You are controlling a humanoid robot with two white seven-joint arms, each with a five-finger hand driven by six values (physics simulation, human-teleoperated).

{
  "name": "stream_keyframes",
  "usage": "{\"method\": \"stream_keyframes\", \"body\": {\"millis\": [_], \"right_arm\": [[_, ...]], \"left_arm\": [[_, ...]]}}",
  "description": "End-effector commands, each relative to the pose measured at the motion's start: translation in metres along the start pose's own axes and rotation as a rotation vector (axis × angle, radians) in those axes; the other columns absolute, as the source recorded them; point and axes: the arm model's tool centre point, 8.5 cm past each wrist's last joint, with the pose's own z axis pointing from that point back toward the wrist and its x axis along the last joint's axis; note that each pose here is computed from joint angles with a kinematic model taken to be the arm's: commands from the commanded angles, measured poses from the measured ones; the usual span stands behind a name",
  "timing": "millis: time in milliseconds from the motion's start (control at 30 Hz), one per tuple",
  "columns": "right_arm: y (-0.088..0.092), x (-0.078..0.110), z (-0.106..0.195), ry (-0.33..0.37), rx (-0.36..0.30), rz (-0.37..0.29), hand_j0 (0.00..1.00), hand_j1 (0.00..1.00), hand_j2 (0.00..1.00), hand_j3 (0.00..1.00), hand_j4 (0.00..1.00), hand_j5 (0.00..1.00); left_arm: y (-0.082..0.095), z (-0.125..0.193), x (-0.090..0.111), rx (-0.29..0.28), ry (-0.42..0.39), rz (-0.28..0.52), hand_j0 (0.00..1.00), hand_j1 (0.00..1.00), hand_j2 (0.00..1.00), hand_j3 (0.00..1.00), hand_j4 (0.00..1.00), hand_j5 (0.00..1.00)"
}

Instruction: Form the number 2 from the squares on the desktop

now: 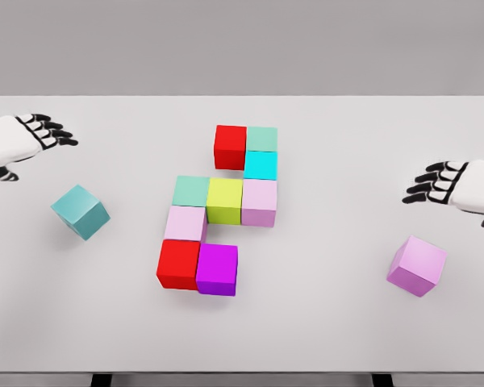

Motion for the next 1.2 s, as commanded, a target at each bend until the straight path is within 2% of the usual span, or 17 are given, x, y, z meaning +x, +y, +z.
{"method": "stream_keyframes", "body": {"millis": [0, 133, 400, 567, 600, 867, 900, 1000, 1167], "right_arm": [[0.019, 0.007, -0.003, -0.024, 0.058, -0.030, 1.00, 1.00, 1.00, 1.00, 1.00, 1.00], [0.027, 0.010, -0.006, -0.034, 0.082, -0.030, 1.00, 1.00, 1.00, 1.00, 1.00, 1.00], [0.027, 0.018, -0.026, -0.075, 0.043, -0.037, 1.00, 1.00, 1.00, 1.00, 1.00, 1.00], [0.031, 0.022, -0.032, -0.088, 0.050, -0.035, 1.00, 1.00, 1.00, 1.00, 1.00, 1.00], [0.033, 0.023, -0.032, -0.091, 0.056, -0.038, 1.00, 1.00, 1.00, 1.00, 1.00, 1.00], [0.036, 0.026, -0.036, -0.103, 0.056, -0.047, 1.00, 1.00, 1.00, 1.00, 1.00, 1.00], [0.039, 0.028, -0.038, -0.109, 0.060, -0.052, 1.00, 1.00, 1.00, 1.00, 1.00, 1.00], [0.042, 0.032, -0.043, -0.125, 0.062, -0.061, 1.00, 1.00, 1.00, 1.00, 1.00, 1.00], [0.046, 0.035, -0.046, -0.135, 0.076, -0.059, 1.00, 1.00, 1.00, 1.00, 1.00, 1.00]], "left_arm": [[-0.005, -0.002, 0.003, -0.015, -0.011, 0.005, 1.00, 1.00, 1.00, 1.00, 1.00, 1.00], [-0.011, -0.006, 0.009, -0.034, -0.029, 0.007, 1.00, 1.00, 1.00, 1.00, 1.00, 1.00], [-0.024, -0.009, 0.017, -0.067, -0.057, 0.026, 1.00, 1.00, 1.00, 1.00, 1.00, 1.00], [-0.026, -0.009, 0.017, -0.059, -0.056, 0.046, 1.00, 1.00, 1.00, 1.00, 1.00, 1.00], [-0.031, -0.008, 0.019, -0.070, -0.060, 0.059, 1.00, 1.00, 1.00, 1.00, 1.00, 1.00], [-0.034, 0.003, 0.013, -0.091, -0.042, 0.056, 1.00, 1.00, 1.00, 1.00, 1.00, 1.00], [-0.038, 0.004, 0.015, -0.099, -0.046, 0.067, 1.00, 1.00, 1.00, 1.00, 1.00, 1.00], [-0.040, 0.007, 0.015, -0.073, -0.043, 0.144, 1.00, 1.00, 1.00, 1.00, 1.00, 1.00], [-0.044, 0.007, 0.017, -0.053, -0.044, 0.218, 1.00, 1.00, 1.00, 1.00, 1.00, 1.00]]}}
